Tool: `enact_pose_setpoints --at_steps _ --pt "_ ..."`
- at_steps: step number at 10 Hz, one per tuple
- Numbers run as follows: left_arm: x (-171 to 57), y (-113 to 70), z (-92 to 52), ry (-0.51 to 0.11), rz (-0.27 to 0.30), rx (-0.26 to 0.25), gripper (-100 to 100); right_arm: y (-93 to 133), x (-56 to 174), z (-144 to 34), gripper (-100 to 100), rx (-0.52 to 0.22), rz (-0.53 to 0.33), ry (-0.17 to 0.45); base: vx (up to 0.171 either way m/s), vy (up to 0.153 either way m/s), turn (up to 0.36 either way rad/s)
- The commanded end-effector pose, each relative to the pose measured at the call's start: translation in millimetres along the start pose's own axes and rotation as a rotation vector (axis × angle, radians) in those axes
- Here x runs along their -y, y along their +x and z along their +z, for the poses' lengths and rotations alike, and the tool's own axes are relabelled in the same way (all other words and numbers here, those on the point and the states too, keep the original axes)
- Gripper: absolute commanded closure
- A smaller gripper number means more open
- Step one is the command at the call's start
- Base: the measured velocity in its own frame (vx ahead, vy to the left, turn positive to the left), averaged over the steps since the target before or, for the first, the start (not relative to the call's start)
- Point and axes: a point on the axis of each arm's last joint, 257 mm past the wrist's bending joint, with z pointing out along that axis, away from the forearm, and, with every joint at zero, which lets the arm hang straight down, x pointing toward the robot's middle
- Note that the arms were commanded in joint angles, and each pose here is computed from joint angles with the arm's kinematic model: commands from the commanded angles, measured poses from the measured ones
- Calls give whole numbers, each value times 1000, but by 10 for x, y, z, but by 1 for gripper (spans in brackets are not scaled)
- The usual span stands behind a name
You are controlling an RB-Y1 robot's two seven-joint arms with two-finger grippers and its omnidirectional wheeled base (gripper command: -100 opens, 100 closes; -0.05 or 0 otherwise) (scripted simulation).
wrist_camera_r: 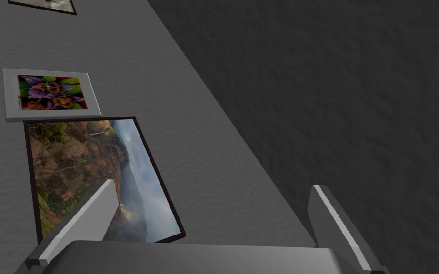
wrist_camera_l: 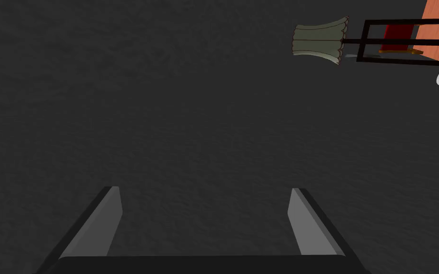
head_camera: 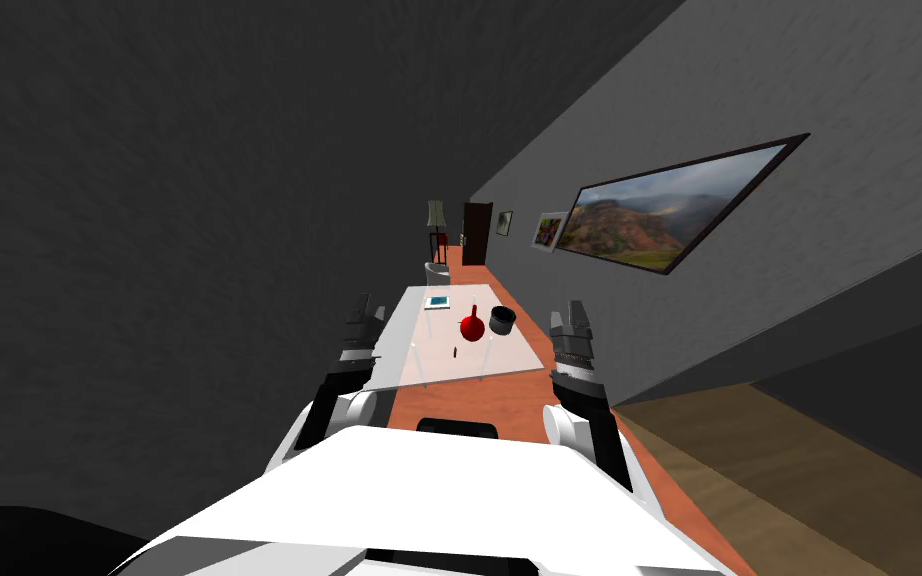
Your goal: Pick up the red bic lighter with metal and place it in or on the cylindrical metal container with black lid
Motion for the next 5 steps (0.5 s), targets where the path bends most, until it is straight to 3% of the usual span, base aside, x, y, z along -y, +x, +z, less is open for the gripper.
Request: enact_pose_setpoints --at_steps 1,5 --pt "-140 47 -2 -35 20 -33 -100 0 0 0 0 0 0 0 -9 -31 -43" --pt "-607 135 -52 -151 64 -93 -100 1 0 0 0 0 0 0 -20 -77 -42"
